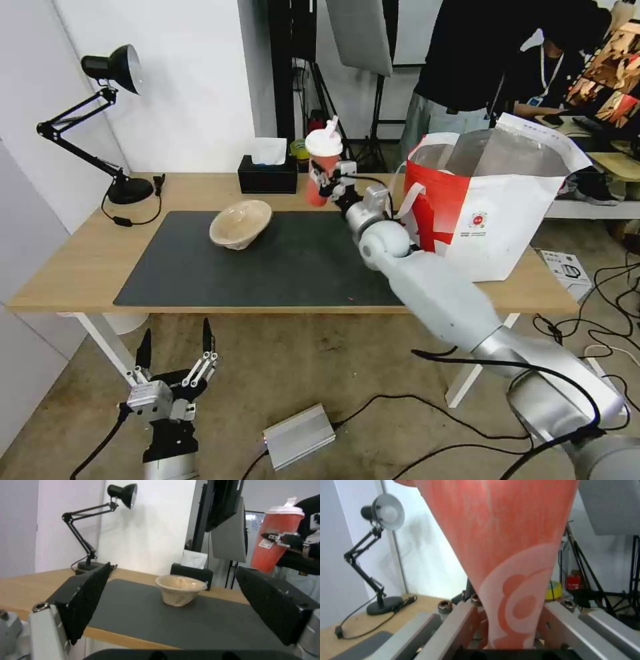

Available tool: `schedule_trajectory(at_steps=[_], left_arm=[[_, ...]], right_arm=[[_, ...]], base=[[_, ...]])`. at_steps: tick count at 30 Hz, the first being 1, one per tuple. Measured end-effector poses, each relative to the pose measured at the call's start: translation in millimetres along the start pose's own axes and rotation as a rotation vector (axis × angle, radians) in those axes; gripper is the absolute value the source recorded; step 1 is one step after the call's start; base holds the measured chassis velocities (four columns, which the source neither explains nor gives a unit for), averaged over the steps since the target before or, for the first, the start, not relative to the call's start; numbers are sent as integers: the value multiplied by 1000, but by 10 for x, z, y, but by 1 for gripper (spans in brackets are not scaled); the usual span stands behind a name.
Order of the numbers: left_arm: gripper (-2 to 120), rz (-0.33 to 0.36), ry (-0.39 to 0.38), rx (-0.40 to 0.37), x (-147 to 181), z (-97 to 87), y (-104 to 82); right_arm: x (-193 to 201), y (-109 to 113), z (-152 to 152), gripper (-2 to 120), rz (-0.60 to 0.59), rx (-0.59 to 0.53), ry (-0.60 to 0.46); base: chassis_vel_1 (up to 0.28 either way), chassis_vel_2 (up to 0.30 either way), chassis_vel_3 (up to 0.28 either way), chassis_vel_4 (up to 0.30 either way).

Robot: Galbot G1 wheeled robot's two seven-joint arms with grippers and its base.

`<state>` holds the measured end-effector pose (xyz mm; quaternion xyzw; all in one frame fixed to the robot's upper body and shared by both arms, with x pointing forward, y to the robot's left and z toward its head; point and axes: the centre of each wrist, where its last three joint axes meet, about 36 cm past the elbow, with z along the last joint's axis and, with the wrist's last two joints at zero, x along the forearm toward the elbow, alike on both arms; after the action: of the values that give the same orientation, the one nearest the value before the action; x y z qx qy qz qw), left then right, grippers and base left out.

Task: Pick up the trash from the table and place it into the takeout bag.

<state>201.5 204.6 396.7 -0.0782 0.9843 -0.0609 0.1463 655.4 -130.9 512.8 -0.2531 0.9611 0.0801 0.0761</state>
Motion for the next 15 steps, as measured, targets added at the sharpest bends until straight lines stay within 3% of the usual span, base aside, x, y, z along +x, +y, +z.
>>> schedule_trajectory(at_steps=[15], left_arm=[[100,-1,-12,16,-28,47,-24]], right_arm=[[200,-138,-440,6,0,-2,-10]], base=[[0,0,0,0]])
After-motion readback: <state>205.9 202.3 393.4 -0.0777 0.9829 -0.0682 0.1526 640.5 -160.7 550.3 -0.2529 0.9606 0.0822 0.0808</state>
